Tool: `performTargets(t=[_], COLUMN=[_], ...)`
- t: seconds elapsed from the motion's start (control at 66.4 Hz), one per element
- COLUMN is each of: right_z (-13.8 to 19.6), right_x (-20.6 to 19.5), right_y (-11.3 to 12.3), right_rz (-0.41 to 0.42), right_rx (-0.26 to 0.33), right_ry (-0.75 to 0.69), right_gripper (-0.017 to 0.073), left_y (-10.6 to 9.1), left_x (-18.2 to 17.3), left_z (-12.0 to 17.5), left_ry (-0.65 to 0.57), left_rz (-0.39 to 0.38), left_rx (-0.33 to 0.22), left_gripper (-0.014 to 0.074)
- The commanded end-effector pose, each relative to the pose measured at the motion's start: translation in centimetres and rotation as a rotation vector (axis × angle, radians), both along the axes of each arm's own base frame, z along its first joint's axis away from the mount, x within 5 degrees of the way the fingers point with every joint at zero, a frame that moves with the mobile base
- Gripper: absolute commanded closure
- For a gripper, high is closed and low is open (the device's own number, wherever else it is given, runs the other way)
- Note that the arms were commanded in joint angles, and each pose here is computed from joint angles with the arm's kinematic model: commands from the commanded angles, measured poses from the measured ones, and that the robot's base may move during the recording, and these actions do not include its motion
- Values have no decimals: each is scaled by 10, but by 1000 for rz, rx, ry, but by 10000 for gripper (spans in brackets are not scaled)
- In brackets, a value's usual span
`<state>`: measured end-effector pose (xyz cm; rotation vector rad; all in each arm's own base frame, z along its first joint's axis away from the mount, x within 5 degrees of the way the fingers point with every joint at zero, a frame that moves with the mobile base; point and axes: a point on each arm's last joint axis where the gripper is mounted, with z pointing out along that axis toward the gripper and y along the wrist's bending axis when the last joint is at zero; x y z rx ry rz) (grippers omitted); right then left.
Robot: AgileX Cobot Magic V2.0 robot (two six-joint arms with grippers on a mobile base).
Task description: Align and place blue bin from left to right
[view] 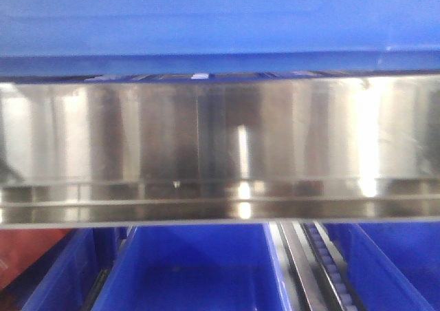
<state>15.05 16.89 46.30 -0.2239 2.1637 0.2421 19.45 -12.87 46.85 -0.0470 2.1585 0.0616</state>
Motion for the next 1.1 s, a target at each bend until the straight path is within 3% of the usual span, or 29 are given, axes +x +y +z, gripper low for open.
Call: performTargets(t=[0.0, 1.084], right_z=[22, 22], right_x=[-2, -2], right_y=[21, 21], right_rz=[190, 190], right_rx=[188, 188], right_ry=[-183, -183], right_gripper=[639, 639], left_y=[-7, -7], left_x=[0, 0], left_z=[12, 12], left_ry=[-96, -96], left_rz=[-72, -72], left_rx=[-48, -48], left_gripper=[704, 704])
